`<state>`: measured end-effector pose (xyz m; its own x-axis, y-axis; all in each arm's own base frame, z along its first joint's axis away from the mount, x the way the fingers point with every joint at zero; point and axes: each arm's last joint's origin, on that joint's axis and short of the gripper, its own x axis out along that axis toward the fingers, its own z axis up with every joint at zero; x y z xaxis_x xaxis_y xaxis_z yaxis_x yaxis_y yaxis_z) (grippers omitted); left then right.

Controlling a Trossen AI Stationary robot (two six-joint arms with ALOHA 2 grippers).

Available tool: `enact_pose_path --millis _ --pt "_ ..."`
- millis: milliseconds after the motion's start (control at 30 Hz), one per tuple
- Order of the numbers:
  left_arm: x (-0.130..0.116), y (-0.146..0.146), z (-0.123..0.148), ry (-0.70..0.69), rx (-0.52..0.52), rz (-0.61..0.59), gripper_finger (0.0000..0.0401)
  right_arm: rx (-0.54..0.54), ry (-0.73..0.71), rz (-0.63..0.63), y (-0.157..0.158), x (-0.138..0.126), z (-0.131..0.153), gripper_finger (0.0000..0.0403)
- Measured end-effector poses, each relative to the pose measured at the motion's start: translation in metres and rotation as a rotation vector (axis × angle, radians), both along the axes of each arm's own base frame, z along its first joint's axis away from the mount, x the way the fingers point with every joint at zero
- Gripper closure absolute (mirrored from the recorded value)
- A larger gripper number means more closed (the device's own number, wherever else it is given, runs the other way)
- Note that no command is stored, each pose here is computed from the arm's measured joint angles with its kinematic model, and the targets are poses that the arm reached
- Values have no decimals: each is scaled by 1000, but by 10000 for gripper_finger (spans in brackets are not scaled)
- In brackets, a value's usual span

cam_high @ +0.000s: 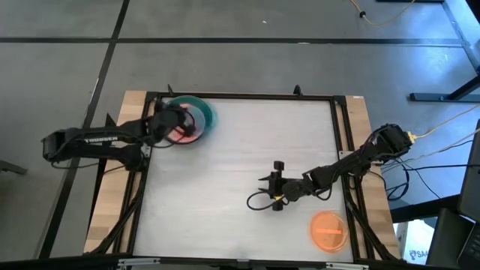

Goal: Stack plastic plates
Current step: Stack the light blue plate on top of the light pink plate, then stack the light orange plate on top of the light blue plate

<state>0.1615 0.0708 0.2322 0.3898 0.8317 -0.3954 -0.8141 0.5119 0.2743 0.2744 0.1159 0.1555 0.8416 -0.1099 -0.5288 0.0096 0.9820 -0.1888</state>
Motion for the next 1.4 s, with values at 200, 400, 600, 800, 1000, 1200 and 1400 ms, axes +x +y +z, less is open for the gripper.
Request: enact_pose_path --millis 200,400,600,800,1000,1200,1400 --pt "-25 21 -13 176 -64 191 400 -3 10 -1 0 -1 -1 253" --pt "-33 30 -17 156 -143 228 400 -2 9 -1 0 -1 -1 253" --pt "-36 33 -19 131 -216 210 380 -2 9 -1 0 -1 -1 253" --pt "-42 35 -23 164 -259 226 313 -3 10 -1 0 -1 -1 253" --pt "-28 30 -18 29 -319 54 268 -3 10 -1 0 -1 -1 253" --pt "-3 12 -11 -131 -356 -275 256 -3 10 -1 0 -1 -1 253" --pt "14 -23 -30 -309 -351 -593 255 0 -29 9 1 2 4 253"
